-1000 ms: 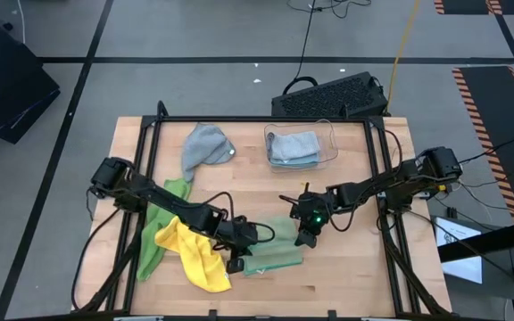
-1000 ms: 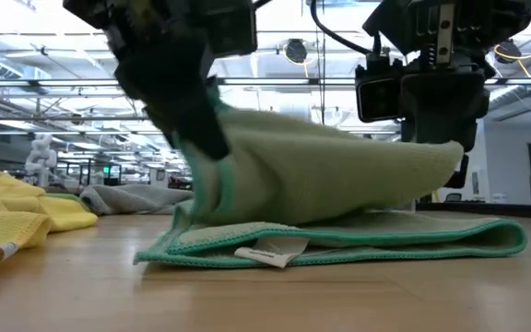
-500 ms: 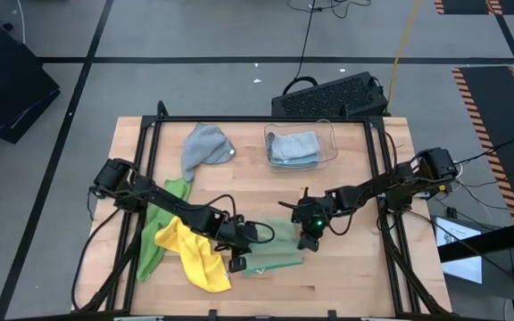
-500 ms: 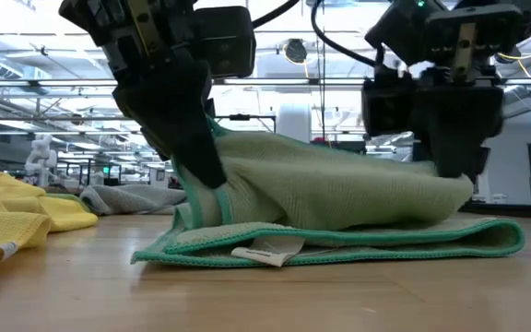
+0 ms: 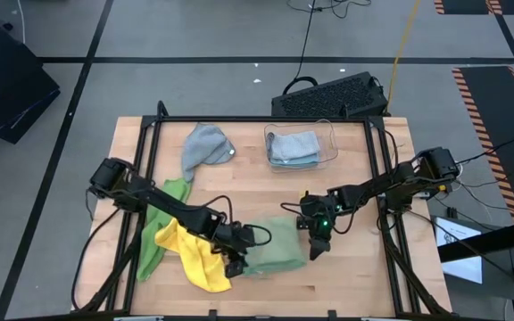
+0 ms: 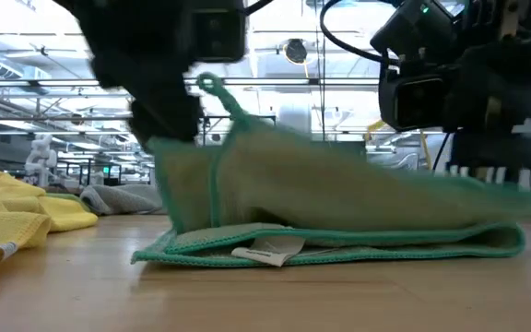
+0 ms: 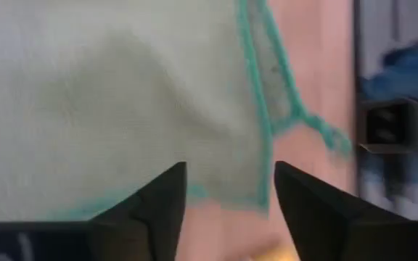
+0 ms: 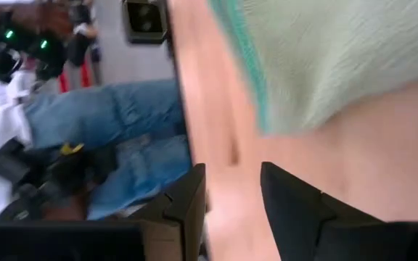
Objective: Fold microfiber towels
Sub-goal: Fold the light green towel
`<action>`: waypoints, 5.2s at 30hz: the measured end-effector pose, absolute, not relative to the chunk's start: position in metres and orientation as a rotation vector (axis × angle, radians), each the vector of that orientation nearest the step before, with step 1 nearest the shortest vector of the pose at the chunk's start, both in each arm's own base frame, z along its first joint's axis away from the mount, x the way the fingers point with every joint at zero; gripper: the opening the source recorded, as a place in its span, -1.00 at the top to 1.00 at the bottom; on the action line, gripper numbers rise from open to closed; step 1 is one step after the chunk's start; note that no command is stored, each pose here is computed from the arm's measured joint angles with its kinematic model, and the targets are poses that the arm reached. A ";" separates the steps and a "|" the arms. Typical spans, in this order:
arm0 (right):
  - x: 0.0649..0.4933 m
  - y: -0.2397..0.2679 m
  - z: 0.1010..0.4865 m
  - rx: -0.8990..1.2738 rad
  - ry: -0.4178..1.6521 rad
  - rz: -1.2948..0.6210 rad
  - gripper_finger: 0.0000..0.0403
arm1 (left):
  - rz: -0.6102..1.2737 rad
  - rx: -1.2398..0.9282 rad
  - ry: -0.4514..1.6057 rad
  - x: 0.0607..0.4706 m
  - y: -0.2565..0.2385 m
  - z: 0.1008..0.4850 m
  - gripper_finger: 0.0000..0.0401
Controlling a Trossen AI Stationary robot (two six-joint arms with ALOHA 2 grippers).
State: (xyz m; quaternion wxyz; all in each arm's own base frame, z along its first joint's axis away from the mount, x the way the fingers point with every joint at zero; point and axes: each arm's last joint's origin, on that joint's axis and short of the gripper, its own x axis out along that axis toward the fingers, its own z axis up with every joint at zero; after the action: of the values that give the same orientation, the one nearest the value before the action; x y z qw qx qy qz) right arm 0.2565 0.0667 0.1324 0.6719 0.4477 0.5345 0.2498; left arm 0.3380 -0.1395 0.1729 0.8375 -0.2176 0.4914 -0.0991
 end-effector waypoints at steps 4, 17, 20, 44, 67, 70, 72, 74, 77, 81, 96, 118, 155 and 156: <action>0.256 0.067 0.140 1.026 1.191 0.616 0.38 | -0.220 -0.635 1.103 0.330 -0.132 0.190 -0.12; 0.265 0.058 0.148 0.982 0.993 0.357 0.40 | 0.310 -0.748 0.854 0.332 -0.103 0.207 0.22; 0.265 0.054 0.148 0.991 0.995 0.338 0.40 | 0.333 -0.652 0.824 0.334 -0.095 0.207 0.24; 0.261 0.020 0.146 1.086 1.001 0.122 0.04 | 0.145 -0.549 1.046 0.322 -0.043 0.154 -0.34; 0.248 0.012 0.168 1.222 0.848 -0.280 -0.24 | 0.081 -0.613 1.258 0.295 -0.041 0.133 -0.28; 0.248 0.013 0.168 1.221 0.834 -0.299 -0.24 | 0.065 -0.655 1.245 0.293 -0.043 0.139 -0.28; 0.248 0.013 0.168 1.230 0.828 -0.309 -0.24 | 0.065 -0.669 1.223 0.292 -0.043 0.145 -0.28; 0.248 0.012 0.168 1.227 0.811 -0.335 -0.24 | 0.069 -0.667 1.156 0.294 -0.043 0.154 -0.28; 0.250 0.011 0.169 1.215 0.770 -0.357 -0.24 | 0.098 -0.629 1.093 0.295 -0.041 0.162 -0.28; 0.251 0.010 0.170 1.216 0.747 -0.360 -0.24 | 0.072 -0.615 1.021 0.300 -0.045 0.166 -0.28; 0.249 0.017 0.168 1.151 0.799 -0.317 -0.24 | 0.119 -0.413 0.891 0.309 -0.047 0.166 -0.28; 0.248 0.017 0.167 0.980 0.850 -0.192 -0.48 | 0.251 -0.467 0.829 0.311 -0.046 0.167 -0.28; 0.270 0.003 0.129 1.060 0.924 -0.102 -0.57 | 0.092 -0.627 1.040 0.316 -0.044 0.133 -0.65; 0.270 0.003 0.129 1.052 0.926 -0.102 -0.57 | 0.077 -0.629 1.045 0.317 -0.044 0.131 -0.63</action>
State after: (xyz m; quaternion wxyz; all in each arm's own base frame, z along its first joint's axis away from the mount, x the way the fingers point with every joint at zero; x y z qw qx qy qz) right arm 0.2696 0.0032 0.1286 0.7631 0.4839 0.4258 -0.0471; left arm 0.3171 -0.0443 0.1309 0.8190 -0.2955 0.4906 0.0362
